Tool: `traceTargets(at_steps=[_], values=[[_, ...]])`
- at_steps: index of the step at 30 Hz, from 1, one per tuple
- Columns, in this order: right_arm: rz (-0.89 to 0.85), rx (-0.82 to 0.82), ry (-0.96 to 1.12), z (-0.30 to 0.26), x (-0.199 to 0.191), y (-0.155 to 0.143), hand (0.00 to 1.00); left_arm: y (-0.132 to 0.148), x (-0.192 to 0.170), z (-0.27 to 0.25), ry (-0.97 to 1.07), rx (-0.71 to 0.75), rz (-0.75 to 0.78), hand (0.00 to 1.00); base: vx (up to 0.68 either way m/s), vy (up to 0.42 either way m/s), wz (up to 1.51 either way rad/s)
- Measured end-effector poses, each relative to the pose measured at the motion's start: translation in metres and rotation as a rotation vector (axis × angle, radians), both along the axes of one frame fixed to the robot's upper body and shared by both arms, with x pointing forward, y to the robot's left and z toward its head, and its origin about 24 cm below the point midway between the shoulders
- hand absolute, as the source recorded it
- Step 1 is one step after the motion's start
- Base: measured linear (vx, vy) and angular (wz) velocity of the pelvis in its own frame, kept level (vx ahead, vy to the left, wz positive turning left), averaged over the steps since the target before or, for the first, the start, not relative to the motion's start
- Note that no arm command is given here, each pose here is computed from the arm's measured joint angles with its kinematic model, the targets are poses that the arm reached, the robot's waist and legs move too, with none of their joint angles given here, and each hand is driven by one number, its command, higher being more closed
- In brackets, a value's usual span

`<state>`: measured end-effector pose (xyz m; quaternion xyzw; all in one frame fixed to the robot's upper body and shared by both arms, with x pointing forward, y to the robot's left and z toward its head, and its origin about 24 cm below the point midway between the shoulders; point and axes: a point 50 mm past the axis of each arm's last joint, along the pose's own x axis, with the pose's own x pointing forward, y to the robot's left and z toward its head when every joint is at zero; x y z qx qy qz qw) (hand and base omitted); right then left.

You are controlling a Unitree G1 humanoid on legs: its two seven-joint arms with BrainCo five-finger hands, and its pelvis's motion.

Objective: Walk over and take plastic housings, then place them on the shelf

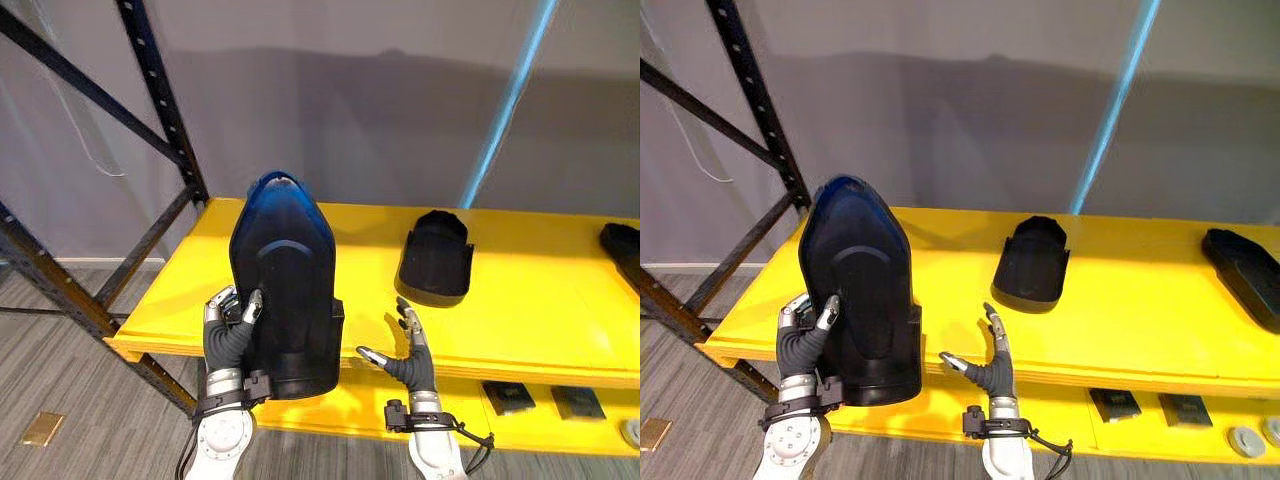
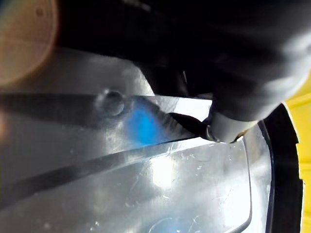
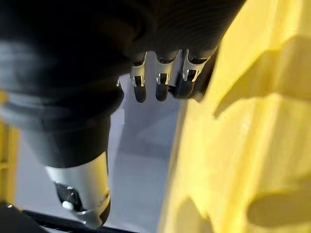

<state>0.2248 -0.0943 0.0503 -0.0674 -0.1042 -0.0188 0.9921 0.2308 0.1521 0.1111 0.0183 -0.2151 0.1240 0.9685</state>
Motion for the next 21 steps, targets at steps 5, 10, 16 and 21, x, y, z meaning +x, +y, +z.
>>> traceTargets(at_steps=[5,10,16,21], values=[[0.047,0.015,0.043,-0.008,-0.007,0.002,0.00,-0.002,0.013,0.008,-0.033,0.001,-0.010,1.00,0.02,-0.016,-0.10],[0.077,0.004,0.093,-0.018,-0.016,0.000,0.00,0.011,0.011,0.005,-0.022,-0.070,0.066,1.00,0.02,-0.062,-0.37],[0.107,-0.007,0.104,-0.019,-0.025,-0.002,0.00,0.024,0.009,0.003,-0.013,-0.114,0.131,1.00,0.02,0.000,-0.22],[0.054,0.007,0.109,-0.020,-0.029,-0.012,0.00,0.039,0.019,-0.005,0.027,-0.157,0.208,1.00,0.00,0.013,0.06]])
